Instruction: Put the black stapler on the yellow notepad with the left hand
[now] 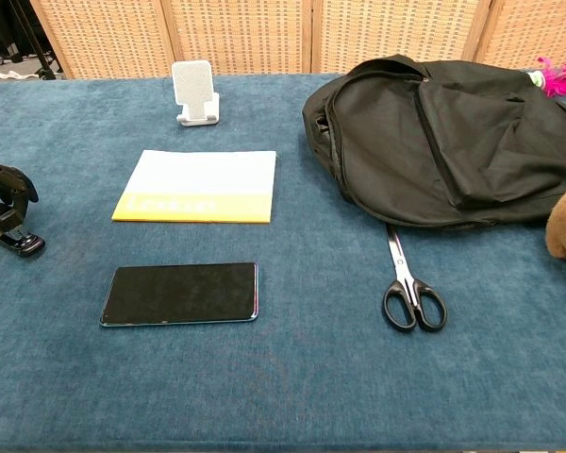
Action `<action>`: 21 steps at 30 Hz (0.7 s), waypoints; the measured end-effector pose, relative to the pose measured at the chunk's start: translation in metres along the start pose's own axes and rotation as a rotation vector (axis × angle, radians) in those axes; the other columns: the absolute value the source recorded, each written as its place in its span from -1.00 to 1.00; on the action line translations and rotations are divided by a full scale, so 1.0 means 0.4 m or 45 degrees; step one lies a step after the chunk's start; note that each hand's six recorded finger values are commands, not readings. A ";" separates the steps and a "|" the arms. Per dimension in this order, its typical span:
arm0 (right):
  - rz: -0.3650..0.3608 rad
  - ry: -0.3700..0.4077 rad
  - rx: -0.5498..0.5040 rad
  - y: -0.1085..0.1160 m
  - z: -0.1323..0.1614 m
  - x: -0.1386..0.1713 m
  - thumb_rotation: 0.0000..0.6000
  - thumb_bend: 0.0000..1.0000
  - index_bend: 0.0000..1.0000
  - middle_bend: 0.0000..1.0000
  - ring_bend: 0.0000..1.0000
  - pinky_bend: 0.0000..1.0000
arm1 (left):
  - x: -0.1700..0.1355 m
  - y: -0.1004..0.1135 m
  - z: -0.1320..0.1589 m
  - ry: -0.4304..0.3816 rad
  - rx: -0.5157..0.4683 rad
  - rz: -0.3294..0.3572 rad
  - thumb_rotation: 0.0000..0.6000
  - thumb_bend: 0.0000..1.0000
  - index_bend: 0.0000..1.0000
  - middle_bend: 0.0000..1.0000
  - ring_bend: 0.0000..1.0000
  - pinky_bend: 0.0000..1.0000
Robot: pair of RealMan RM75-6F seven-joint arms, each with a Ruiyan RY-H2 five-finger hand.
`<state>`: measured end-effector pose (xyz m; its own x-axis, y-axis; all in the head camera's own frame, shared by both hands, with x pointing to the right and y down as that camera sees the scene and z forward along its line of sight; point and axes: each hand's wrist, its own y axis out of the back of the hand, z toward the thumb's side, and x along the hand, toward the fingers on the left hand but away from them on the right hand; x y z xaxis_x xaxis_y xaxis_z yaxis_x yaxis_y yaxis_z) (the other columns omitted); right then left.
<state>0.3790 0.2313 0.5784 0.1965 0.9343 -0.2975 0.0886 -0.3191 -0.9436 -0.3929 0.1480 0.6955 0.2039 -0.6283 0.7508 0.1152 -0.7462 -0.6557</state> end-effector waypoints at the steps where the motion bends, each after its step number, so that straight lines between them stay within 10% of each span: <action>1: 0.000 0.000 0.000 0.000 0.000 0.000 1.00 -0.79 -1.00 -1.00 -1.00 -1.00 | 0.001 0.000 0.000 0.000 -0.001 0.002 1.00 -0.01 0.37 -0.34 -0.34 -0.31; 21: 0.004 0.000 -0.002 -0.001 0.000 -0.001 1.00 -0.79 -1.00 -1.00 -1.00 -1.00 | 0.016 0.070 0.029 -0.019 0.019 0.113 1.00 0.05 0.52 -0.20 -0.23 -0.21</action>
<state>0.3789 0.2312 0.5789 0.1968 0.9333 -0.3003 0.0899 -0.3222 -0.9424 -0.3773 0.1257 0.6811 0.2283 -0.6886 0.6883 0.1107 -0.6840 -0.7210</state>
